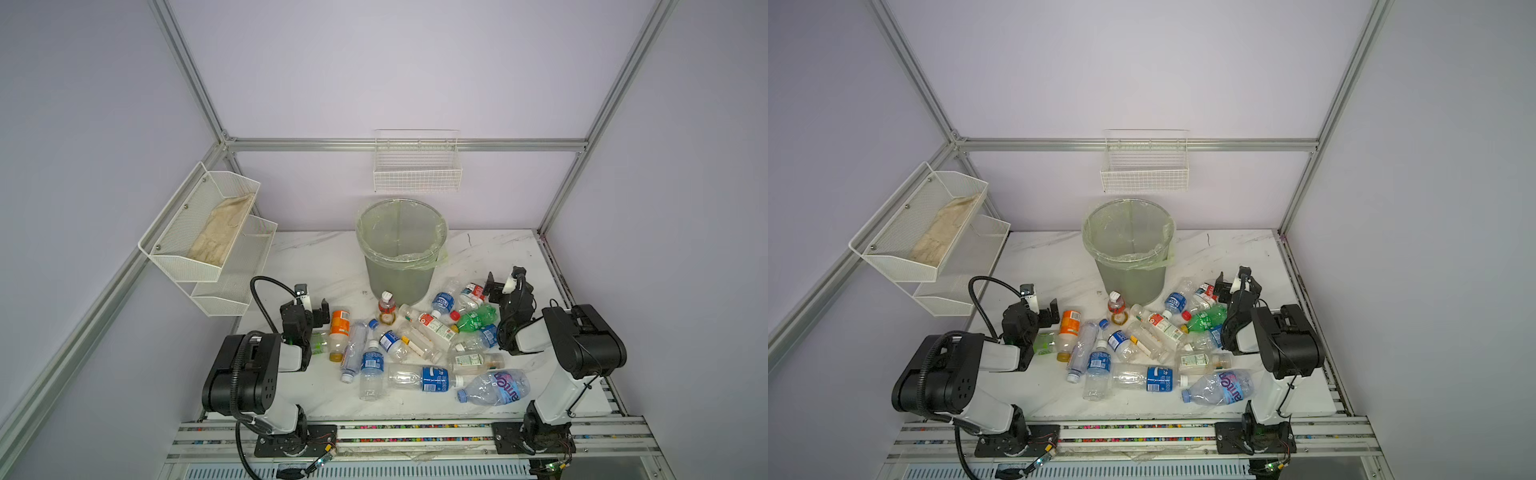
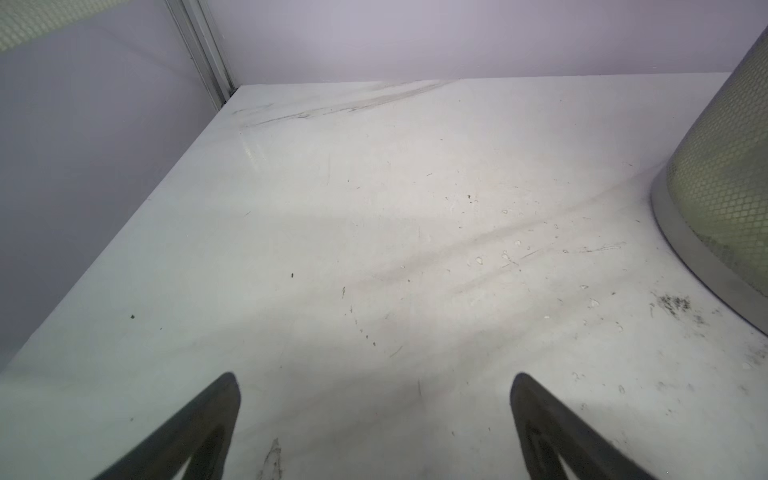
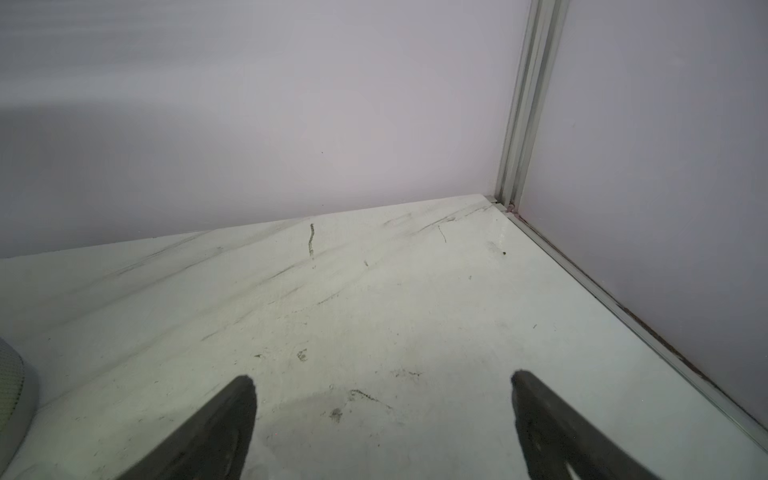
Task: Throw the plastic bottles in the bin
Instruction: Pick up the plastic bottle from the center of the table.
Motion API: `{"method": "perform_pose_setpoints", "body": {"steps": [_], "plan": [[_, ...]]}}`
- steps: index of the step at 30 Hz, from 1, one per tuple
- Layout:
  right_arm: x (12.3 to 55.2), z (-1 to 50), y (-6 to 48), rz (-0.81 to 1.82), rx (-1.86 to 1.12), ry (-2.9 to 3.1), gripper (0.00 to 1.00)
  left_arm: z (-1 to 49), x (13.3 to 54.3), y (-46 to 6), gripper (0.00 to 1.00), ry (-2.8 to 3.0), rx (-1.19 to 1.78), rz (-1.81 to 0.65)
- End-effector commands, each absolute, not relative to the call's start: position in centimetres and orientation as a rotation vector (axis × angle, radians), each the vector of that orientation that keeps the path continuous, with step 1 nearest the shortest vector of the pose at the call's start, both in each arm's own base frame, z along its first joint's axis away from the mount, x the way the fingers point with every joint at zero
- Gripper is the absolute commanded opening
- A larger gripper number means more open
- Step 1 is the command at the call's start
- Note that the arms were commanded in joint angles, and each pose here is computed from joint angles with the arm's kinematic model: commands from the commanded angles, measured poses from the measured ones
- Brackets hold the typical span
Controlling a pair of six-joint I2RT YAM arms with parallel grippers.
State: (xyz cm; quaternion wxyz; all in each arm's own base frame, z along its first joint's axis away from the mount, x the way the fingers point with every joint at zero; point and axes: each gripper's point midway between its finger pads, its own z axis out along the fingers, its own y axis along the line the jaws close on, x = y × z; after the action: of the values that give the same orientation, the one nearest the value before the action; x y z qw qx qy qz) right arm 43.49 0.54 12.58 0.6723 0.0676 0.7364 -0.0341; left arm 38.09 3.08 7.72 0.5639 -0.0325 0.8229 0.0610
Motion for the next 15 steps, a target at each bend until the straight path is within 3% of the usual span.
{"method": "perform_pose_setpoints", "body": {"steps": [1, 15], "plan": [[43.73, 13.51, 0.44, -0.075, 0.146, 1.620, 0.97, 11.15, 40.28, 3.31, 1.00, 1.827, -0.085, 0.140], [43.73, 13.55, 0.47, -0.075, 0.146, 1.619, 0.97, 11.18, 40.26, 3.34, 1.00, 1.825, -0.086, 0.139]]}}
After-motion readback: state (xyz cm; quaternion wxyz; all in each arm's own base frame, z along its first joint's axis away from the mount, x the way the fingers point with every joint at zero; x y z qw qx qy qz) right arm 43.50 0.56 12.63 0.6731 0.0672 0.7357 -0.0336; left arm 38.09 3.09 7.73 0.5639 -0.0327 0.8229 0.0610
